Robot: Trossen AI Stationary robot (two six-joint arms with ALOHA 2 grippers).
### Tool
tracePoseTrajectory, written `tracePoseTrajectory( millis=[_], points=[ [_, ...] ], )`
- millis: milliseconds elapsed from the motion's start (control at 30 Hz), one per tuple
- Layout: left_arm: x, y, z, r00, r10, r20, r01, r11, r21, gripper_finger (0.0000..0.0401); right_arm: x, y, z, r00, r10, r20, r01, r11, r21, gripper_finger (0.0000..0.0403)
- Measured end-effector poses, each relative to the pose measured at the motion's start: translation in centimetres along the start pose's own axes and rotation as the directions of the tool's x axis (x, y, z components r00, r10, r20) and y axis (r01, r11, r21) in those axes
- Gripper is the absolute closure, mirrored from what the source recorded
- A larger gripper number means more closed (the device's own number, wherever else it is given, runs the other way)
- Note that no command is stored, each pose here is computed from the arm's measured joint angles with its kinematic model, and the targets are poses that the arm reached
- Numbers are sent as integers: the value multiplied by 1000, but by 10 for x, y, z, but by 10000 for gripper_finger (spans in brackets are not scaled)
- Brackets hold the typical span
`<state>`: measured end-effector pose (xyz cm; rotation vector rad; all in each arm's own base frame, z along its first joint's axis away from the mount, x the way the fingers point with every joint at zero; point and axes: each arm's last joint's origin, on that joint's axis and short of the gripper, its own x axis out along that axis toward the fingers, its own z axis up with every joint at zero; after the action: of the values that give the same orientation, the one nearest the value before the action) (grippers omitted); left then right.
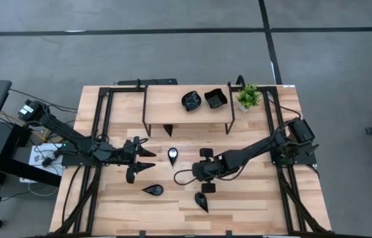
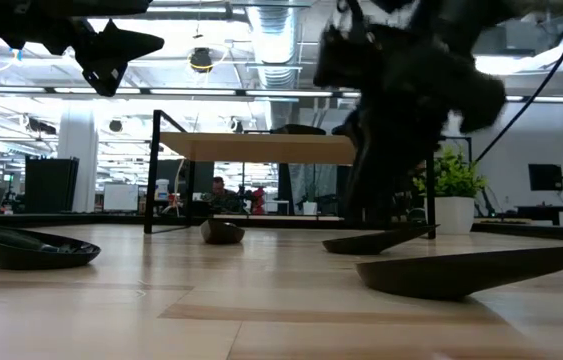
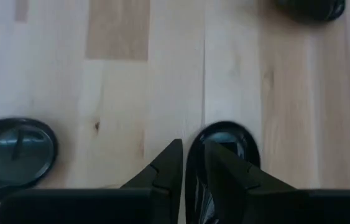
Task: Pick & Place Mini shaped plates
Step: Put the black drop shaped plate on the shelf
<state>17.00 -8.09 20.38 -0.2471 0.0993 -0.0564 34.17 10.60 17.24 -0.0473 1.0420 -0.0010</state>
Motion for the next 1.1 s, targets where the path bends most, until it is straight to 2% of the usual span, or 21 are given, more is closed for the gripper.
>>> tracePoseTrajectory(
  millis=[233,367,633,900,1000,1100],
  points=[
    [0,0,0,1000,0,0,0,1000,0,206,-17,-9,22,999,7,-36,-6,1000,28,339],
    [0,0,0,1000,0,0,0,1000,0,206,-19,-8,23,998,27,-48,-26,999,22,339],
    [0,0,0,1000,0,0,0,1000,0,206,14,-1,16,990,11,-144,-10,1000,7,339],
    [0,0,0,1000,1,-2,-1,1000,1,206,16,3,20,987,-2,-162,-1,1000,-15,339],
    [0,0,0,1000,1,-2,-1,1000,1,206,6,0,17,979,-17,-205,13,1000,-22,339],
    [0,0,0,1000,1,-2,-1,1000,1,206,-17,-1,18,974,-26,-223,21,999,-24,339]
  ],
)
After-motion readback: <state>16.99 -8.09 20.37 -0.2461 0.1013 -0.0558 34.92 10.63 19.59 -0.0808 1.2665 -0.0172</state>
